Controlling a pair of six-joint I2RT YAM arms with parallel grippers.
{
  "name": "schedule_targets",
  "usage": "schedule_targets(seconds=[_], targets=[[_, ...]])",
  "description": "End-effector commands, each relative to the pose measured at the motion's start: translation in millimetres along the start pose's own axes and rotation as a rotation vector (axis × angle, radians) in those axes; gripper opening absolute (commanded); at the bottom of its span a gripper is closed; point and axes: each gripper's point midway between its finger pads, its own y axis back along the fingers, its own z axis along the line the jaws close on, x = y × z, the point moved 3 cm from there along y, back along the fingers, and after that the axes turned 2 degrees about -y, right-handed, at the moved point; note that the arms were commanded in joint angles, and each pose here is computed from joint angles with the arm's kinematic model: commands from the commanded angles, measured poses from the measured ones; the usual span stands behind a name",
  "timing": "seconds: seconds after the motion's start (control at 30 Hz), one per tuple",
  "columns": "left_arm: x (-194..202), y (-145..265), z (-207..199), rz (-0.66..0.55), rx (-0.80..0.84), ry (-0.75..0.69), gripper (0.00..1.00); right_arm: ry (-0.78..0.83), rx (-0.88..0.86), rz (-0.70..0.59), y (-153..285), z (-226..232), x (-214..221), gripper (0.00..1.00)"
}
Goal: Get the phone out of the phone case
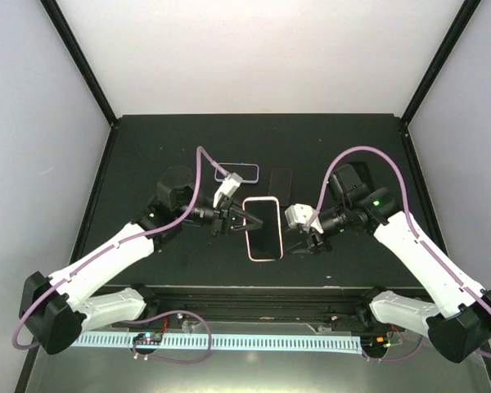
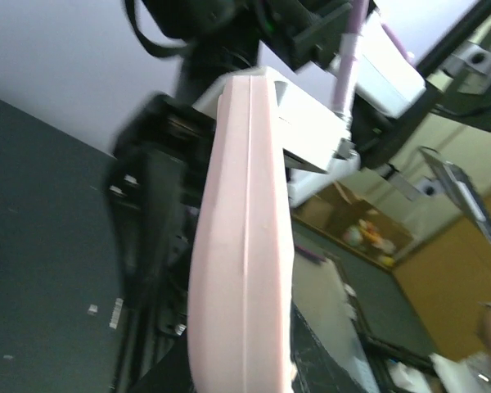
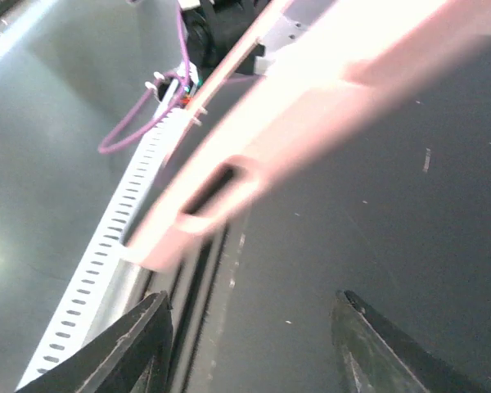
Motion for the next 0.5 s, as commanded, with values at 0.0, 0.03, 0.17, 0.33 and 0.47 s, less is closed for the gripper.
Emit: schedule_targets(seconds=[0.0, 0.03, 0.17, 0.33, 0.47], targets=[[-29.6, 12.9, -1.5, -0.155, -0.157, -0.192, 0.01, -0.084, -0.084, -0.113, 4.4, 18.5, -15.1, 0.54], [-31.9, 14.1, -3.3, -0.179, -0.158, -0.217, 0.02, -0.113, -0.079, -0.117, 3.6, 17.9, -14.3, 0.54], [-33.1, 11.7, -5.1, -0.181, -0.113, -0.235, 0.02, -0.145, -0.071, -0.111, 0.9, 15.3, -10.5, 0.47], [-29.3, 3.1, -3.8, -0.112, -0.023, -0.212, 0.02, -0.153, -0.063, -0.102, -0.9, 11.5, -8.4, 0.34], [-27.9, 1.7, -6.1, -0.094, 0.010, -0.215, 0.02, -0.150, -0.059, -0.090, -2.5, 9.7, -5.6, 0.30]])
